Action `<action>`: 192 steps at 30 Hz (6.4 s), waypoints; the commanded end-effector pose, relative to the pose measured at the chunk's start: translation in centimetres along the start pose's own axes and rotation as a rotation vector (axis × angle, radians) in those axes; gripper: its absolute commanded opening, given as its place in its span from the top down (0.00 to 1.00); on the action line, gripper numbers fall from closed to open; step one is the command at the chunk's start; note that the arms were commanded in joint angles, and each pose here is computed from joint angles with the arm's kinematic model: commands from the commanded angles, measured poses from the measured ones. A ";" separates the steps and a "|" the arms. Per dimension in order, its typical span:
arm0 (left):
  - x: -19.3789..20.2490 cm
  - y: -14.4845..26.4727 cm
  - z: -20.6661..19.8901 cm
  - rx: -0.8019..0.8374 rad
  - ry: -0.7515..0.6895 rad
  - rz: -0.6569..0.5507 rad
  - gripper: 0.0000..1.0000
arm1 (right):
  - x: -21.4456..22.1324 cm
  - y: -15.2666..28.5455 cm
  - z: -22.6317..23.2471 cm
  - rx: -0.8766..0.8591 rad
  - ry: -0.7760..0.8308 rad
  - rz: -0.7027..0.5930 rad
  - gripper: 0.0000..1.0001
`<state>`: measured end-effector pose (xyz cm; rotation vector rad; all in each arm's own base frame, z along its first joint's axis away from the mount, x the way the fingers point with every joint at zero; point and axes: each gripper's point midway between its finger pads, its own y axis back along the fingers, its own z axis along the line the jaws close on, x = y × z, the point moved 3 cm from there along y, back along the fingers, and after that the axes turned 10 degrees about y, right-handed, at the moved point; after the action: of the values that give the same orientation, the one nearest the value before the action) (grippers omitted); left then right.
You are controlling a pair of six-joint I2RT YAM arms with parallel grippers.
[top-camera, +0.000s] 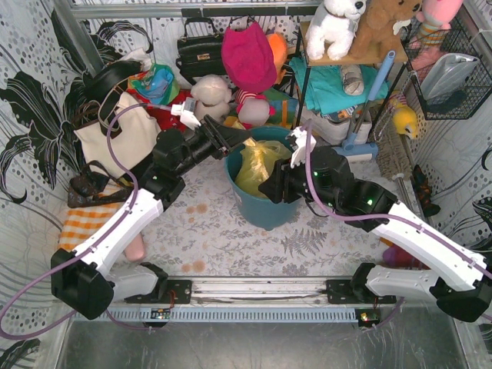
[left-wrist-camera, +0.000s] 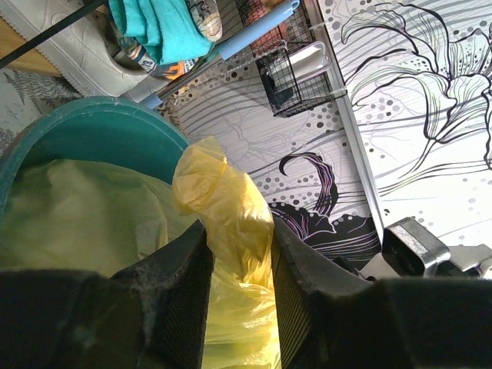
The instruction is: Tie the trash bag
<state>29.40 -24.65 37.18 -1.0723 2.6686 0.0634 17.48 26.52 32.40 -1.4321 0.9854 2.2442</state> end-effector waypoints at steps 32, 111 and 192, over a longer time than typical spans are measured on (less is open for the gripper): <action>-1.1 -2.4 1.7 -0.036 -0.108 0.001 1.00 | -6.8 1.6 0.8 -0.127 0.223 -0.756 1.00; -1.0 -4.9 0.7 0.036 -0.349 0.131 1.00 | -3.4 2.9 -5.4 0.304 0.144 -0.136 0.34; -5.0 -9.8 5.8 -0.130 -0.372 0.073 1.00 | -5.0 5.2 3.8 -0.603 -0.023 -0.416 1.00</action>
<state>39.74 -27.97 34.79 -0.8528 2.4049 0.4009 15.04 26.30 38.26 -1.5553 0.1381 2.4219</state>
